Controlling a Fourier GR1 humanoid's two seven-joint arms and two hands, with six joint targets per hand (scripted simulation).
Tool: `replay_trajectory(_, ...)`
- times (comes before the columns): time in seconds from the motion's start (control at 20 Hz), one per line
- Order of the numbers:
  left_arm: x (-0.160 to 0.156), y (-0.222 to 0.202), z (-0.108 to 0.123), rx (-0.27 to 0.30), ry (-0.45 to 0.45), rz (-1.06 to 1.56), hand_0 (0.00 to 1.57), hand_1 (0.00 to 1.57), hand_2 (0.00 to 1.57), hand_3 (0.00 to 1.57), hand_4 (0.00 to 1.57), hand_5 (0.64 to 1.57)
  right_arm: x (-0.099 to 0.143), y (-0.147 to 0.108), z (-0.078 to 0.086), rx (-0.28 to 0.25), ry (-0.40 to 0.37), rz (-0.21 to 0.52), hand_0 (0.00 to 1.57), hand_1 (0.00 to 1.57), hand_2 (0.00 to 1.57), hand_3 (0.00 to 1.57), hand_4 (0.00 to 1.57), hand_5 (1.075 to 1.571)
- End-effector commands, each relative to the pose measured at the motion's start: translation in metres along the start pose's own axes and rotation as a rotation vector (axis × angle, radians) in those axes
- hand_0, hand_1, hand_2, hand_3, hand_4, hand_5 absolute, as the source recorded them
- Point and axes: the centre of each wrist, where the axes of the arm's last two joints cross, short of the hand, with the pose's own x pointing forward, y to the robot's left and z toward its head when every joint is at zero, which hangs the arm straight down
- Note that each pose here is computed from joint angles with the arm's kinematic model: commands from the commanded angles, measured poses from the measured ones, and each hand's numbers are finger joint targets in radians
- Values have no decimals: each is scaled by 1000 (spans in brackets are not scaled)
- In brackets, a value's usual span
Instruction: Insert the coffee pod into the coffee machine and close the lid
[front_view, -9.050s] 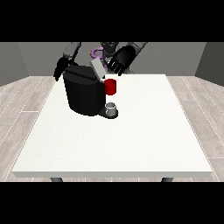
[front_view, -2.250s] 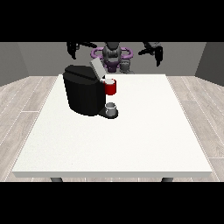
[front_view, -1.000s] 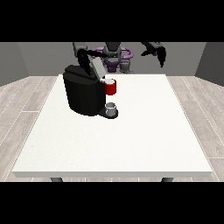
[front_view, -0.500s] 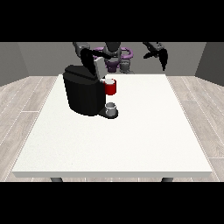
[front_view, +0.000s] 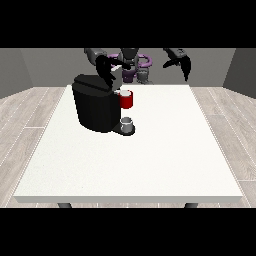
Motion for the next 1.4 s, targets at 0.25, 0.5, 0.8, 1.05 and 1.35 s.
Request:
replay_trajectory(0.25, 15, -15, -21, -51, -72, -2, 0, 0, 0, 0, 407, 1571, 76, 37, -10, 68, -212, 111, 0, 0, 0, 0, 219, 1571)
replay_trajectory(0.5, 17, -19, -23, -111, -114, -1, 0, 0, 0, 0, 397, 1571, 89, 28, -10, 2, -200, 122, 0, 0, 0, 0, 160, 1571)
replay_trajectory(0.8, 31, -16, -34, -126, -135, -12, 0, 0, 0, 0, 399, 1571, 117, -4, -5, -32, -218, 172, 0, 0, 0, 0, 0, 1571)
replay_trajectory(1.05, 40, -39, -44, -196, -179, 15, 0, 0, 0, 0, 418, 1571, 139, -23, -2, -100, -241, 194, 0, 0, 0, 0, 0, 1571)
replay_trajectory(1.35, 62, -46, -63, -233, -238, 0, 0, 0, 0, 0, 215, 1571, 162, -21, -4, -104, -321, 187, 0, 0, 0, 0, 0, 1571)
